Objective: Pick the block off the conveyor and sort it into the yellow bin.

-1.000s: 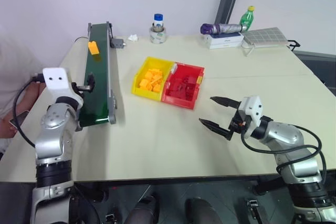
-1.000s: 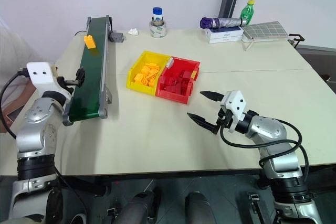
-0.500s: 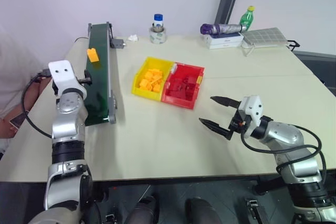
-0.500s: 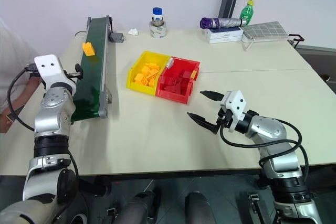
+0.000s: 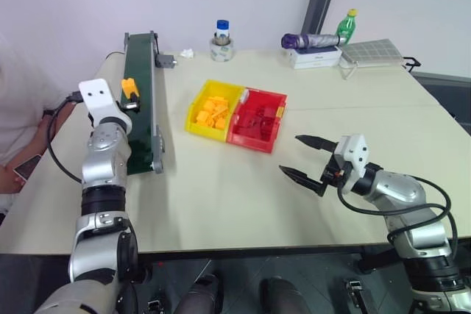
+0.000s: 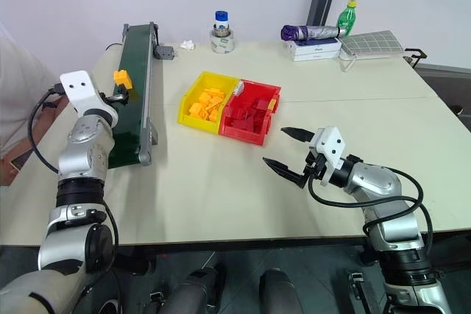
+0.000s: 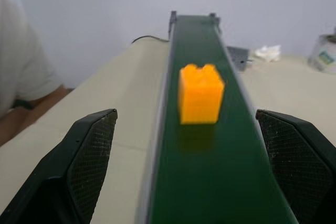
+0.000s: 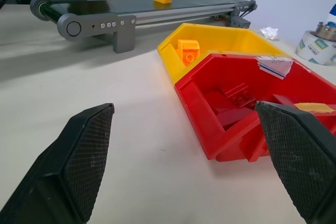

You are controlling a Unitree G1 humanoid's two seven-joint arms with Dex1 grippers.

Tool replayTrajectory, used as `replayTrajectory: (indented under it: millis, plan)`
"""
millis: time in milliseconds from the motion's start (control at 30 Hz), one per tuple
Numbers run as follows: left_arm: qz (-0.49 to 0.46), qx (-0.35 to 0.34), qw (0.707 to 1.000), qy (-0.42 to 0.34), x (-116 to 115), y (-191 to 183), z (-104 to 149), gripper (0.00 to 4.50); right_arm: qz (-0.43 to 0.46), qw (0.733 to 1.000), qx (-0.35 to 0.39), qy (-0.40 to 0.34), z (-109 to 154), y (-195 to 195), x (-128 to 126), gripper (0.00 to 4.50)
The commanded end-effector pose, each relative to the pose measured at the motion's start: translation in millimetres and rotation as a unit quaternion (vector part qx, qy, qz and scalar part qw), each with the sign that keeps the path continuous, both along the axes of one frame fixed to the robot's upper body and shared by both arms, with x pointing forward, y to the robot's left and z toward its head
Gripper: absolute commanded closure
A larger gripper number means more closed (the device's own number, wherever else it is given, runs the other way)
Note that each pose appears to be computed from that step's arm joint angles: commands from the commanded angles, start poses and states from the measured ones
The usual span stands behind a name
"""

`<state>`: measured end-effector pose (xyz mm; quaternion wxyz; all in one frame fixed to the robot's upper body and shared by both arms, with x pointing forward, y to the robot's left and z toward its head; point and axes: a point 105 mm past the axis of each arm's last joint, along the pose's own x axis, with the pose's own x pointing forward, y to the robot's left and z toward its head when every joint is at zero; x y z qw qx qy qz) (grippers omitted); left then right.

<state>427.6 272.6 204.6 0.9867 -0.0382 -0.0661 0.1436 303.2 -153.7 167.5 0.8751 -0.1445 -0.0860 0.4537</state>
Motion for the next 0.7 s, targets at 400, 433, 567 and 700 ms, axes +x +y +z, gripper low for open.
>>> replayTrajectory:
  millis: [400, 433, 567, 700]
  plan:
    - [-0.019, -0.018, 1.000, 0.007, 17.2, -9.8, 9.0, 0.07, 0.007, 1.000, 0.001, -0.028, 11.1, 5.3, -5.3, 0.00]
    - [-0.016, -0.033, 0.999, 0.011, 17.4, -9.7, 5.8, 0.07, 0.007, 1.000, 0.001, -0.028, 10.8, 5.1, -5.4, 0.00]
    - [-0.006, -0.047, 0.999, 0.026, 16.5, -6.5, -2.9, 0.57, 0.002, 1.000, -0.001, -0.027, 10.5, 3.1, -5.9, 0.00]
    - [-0.011, -0.035, 0.999, 0.025, 15.9, -8.5, 1.0, 2.51, 0.001, 1.000, -0.001, -0.026, 9.9, 2.5, -6.9, 0.00]
